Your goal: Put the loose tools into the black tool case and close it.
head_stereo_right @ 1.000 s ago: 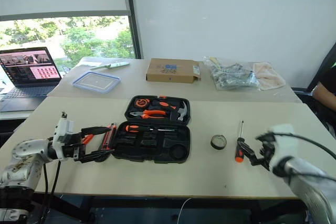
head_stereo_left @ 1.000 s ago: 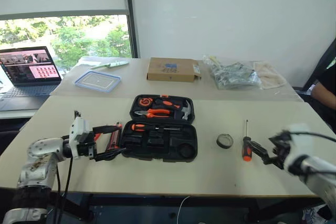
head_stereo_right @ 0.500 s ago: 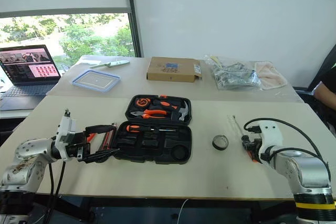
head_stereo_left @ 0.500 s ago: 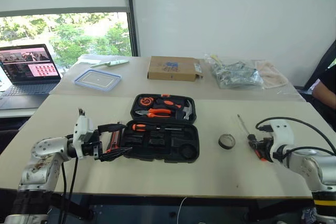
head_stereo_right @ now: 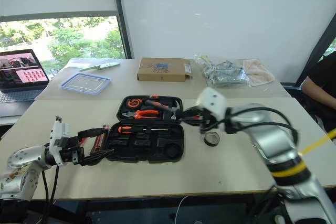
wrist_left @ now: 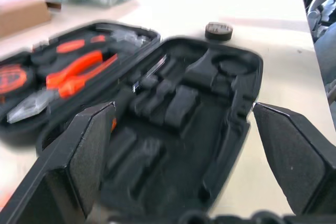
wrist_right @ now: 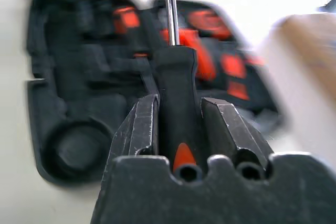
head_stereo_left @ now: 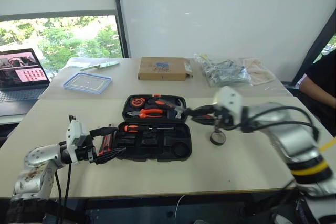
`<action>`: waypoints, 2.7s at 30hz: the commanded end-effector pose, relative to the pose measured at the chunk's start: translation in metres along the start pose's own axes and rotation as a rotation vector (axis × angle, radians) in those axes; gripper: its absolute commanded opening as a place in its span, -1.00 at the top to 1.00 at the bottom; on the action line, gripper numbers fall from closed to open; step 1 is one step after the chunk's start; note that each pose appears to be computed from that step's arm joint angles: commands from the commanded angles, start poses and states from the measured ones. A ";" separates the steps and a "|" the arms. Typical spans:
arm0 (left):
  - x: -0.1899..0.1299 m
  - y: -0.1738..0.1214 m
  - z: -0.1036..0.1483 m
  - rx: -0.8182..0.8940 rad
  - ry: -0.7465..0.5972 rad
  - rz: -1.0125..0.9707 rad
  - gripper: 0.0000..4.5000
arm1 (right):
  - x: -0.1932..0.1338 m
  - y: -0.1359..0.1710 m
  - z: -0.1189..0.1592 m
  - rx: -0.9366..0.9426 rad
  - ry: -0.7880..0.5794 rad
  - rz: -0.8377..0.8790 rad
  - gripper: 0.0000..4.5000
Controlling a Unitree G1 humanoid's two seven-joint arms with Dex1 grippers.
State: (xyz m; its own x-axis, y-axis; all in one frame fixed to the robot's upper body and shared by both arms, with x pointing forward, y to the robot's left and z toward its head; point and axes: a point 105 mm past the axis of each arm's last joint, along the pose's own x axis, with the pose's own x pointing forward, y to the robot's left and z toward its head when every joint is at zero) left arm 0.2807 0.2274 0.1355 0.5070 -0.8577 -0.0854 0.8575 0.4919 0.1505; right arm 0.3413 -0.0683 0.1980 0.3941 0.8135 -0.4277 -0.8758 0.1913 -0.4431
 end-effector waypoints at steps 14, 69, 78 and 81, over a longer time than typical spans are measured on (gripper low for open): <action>-0.024 -0.008 0.001 0.014 0.013 0.106 -1.00 | 0.048 0.001 -0.040 -0.053 0.273 0.149 0.58; -0.029 -0.007 -0.005 0.021 0.054 0.161 -1.00 | 0.074 0.008 0.001 -0.044 -0.022 0.263 0.88; -0.031 -0.010 -0.005 0.022 0.065 0.180 -1.00 | 0.090 0.017 -0.021 -0.033 0.049 0.264 0.99; -0.034 -0.011 -0.006 0.022 0.070 0.193 -1.00 | 0.092 0.017 -0.025 -0.022 0.053 0.258 0.99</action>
State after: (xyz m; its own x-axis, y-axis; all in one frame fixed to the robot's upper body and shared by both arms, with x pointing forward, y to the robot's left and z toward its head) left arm 0.2560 0.2499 0.1193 0.6549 -0.7426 -0.1404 0.7555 0.6384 0.1474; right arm 0.3674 -0.0012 0.1409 0.1603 0.8245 -0.5427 -0.9416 -0.0371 -0.3346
